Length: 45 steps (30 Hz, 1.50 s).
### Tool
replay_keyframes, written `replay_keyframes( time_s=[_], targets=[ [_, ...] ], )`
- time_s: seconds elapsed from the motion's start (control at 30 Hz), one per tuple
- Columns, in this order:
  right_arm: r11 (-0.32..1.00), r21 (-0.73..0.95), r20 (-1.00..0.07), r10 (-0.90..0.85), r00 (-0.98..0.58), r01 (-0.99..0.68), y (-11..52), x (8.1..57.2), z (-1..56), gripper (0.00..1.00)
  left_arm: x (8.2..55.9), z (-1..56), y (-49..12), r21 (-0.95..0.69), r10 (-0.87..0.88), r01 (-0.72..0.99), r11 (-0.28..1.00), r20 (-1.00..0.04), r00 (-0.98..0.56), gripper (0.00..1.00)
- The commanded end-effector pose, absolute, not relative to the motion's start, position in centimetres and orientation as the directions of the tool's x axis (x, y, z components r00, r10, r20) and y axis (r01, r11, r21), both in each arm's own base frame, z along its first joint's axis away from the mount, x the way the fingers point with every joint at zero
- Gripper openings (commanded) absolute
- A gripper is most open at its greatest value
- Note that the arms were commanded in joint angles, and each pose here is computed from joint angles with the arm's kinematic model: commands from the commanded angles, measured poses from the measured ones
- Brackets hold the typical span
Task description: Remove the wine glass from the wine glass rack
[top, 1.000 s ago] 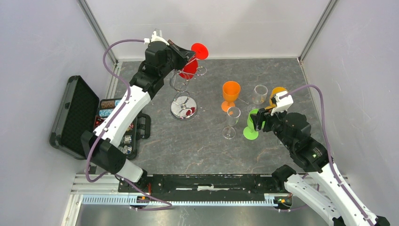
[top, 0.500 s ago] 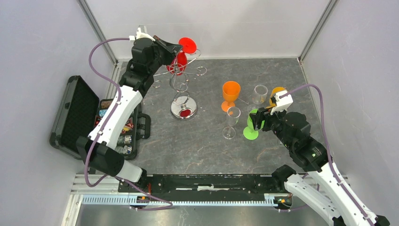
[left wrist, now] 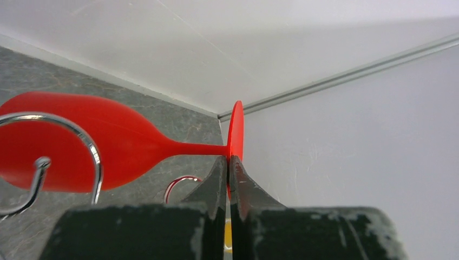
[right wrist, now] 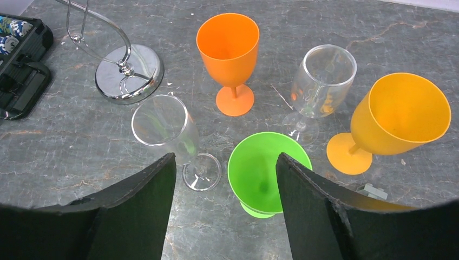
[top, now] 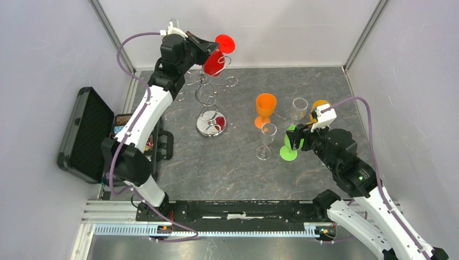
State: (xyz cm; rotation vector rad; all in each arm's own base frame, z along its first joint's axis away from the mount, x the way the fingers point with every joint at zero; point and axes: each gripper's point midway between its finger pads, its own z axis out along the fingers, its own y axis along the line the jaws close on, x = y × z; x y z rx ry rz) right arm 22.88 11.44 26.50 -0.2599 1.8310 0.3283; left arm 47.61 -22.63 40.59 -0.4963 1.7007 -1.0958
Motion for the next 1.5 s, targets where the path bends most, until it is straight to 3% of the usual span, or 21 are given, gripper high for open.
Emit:
replay_keyframes(
  time_s=[0.0, 0.13, 0.37, 0.53, 0.67, 0.93, 1.13, 1.47],
  targets=[
    [0.932, 0.097, -0.971, 0.011, -0.241, -0.348, 11.6, 23.1, 27.8, 0.73, 47.2, 46.2, -24.6, -0.802, -0.713, 0.399, 0.445, -0.587, -0.384, 0.02],
    [0.931, 0.107, -0.970, 0.020, -0.244, -0.349, 11.7, 23.2, 27.9, 0.74, 47.0, 46.2, -26.5, -0.801, -0.680, 0.454, 0.391, -0.583, -0.444, 0.02],
    [0.927, 0.152, -0.965, 0.064, -0.253, -0.344, 12.1, 23.3, 27.9, 0.86, 44.1, 47.8, -29.9, -0.800, -0.625, 0.544, 0.254, -0.565, -0.539, 0.02],
    [0.911, 0.238, -0.961, 0.170, -0.218, -0.338, 12.5, 23.4, 29.1, 0.92, 40.8, 50.3, -31.3, -0.820, -0.608, 0.569, 0.066, -0.485, -0.628, 0.02],
    [0.832, 0.329, -0.944, 0.287, -0.162, -0.447, 14.3, 22.4, 32.2, 0.94, 37.6, 52.1, -31.5, -0.826, -0.589, 0.557, -0.083, -0.410, -0.696, 0.02],
    [0.592, 0.524, -0.770, 0.637, -0.042, -0.612, 15.4, 20.3, 39.0, 0.97, 32.2, 53.8, -30.7, -0.851, -0.518, 0.402, -0.338, -0.189, -0.834, 0.02],
    [0.444, 0.596, -0.639, 0.767, -0.059, -0.669, 15.7, 19.7, 40.6, 0.98, 28.4, 53.4, -30.5, -0.838, -0.417, 0.226, -0.497, 0.002, -0.909, 0.02],
    [0.351, 0.668, -0.540, 0.835, -0.103, -0.656, 15.5, 19.9, 40.7, 0.98, 22.9, 53.8, -30.1, -0.784, -0.295, 0.108, -0.611, 0.098, -0.950, 0.02]
  ],
)
